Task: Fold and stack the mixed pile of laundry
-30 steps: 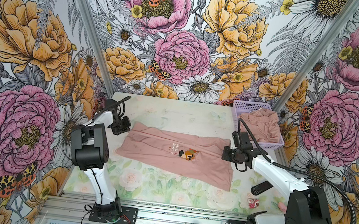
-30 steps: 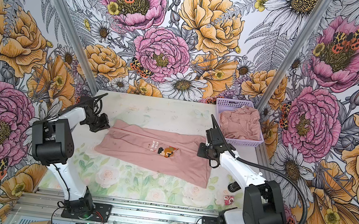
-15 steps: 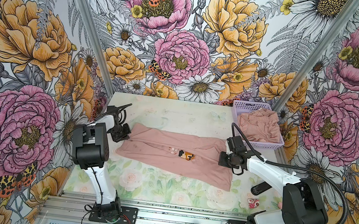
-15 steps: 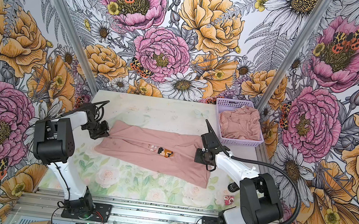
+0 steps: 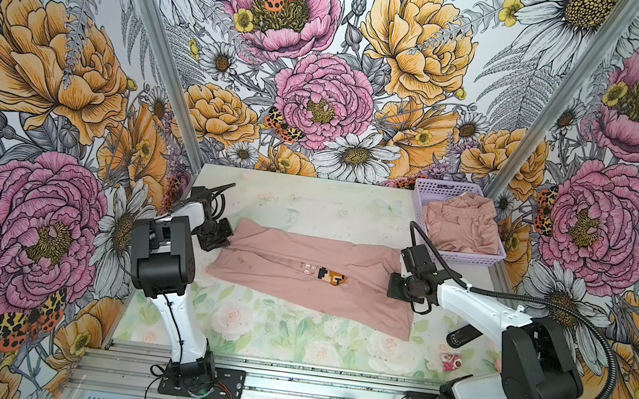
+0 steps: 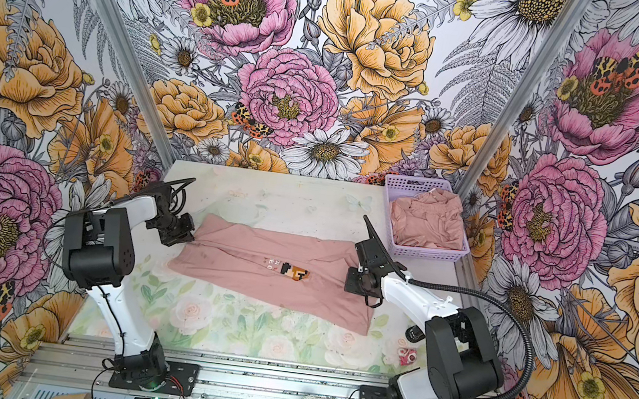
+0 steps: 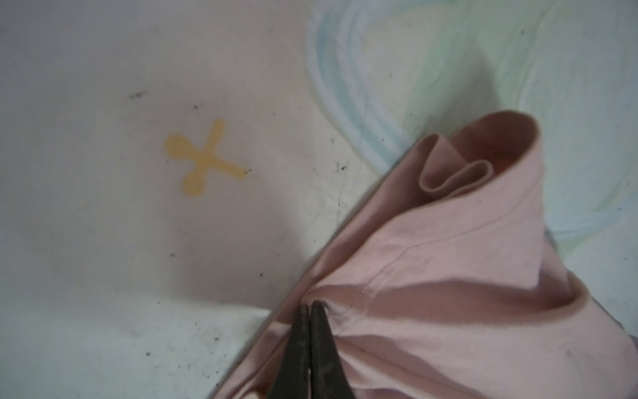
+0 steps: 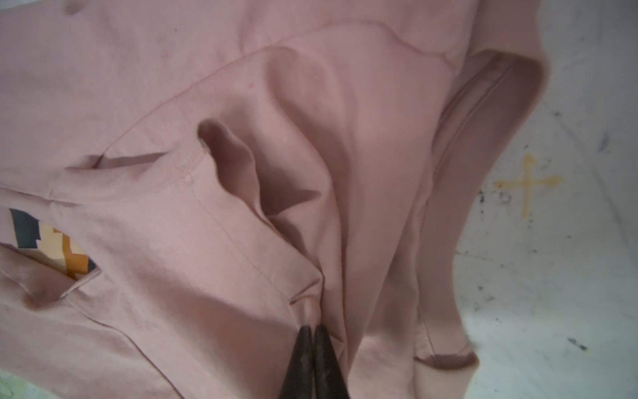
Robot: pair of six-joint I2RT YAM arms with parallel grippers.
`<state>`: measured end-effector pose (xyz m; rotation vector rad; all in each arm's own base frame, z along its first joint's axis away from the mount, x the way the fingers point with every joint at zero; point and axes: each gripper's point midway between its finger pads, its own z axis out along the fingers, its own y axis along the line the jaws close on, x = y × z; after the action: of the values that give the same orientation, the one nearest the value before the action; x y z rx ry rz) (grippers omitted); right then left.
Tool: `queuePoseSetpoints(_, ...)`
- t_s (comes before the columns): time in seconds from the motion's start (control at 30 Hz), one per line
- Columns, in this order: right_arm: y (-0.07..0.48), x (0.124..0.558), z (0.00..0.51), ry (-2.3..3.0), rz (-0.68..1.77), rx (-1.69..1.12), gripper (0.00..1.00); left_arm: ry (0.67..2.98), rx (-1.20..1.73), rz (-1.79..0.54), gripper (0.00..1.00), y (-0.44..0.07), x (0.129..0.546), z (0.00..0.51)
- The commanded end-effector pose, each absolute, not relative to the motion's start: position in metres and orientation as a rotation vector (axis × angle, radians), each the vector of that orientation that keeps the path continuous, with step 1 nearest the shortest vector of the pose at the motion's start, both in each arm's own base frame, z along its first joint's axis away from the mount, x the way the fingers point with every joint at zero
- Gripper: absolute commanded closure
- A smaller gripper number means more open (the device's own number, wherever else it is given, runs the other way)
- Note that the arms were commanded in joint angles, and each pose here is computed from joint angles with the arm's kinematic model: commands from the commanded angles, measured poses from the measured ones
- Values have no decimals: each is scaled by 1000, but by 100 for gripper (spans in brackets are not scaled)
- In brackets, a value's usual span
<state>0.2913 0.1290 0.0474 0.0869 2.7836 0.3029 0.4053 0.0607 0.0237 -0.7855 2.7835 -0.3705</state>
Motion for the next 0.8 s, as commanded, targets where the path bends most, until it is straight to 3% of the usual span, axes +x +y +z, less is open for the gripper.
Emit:
queuePoseSetpoints(0.0, 129, 288, 47, 2798, 293, 97, 100, 2803, -755, -311, 100, 64, 407, 18)
queuePoseSetpoints(0.03, 128, 288, 52, 2794, 288, 93, 99, 2804, -751, -315, 95, 63, 406, 19)
queuePoseSetpoints(0.17, 124, 296, 83, 2748, 257, 70, 77, 2794, -754, -307, 70, 61, 398, 29)
queuePoseSetpoints(0.33, 133, 328, 110, 2689, 269, 6, 64, 2757, -766, -307, 55, 61, 396, 44)
queuePoseSetpoints(0.57, 157, 381, 92, 2720, 312, -105, 56, 2712, -753, -323, 44, 55, 403, 63)
queuePoseSetpoints(0.77, 163, 389, 62, 2798, 375, -108, 57, 2684, -738, -353, 42, 50, 402, 76)
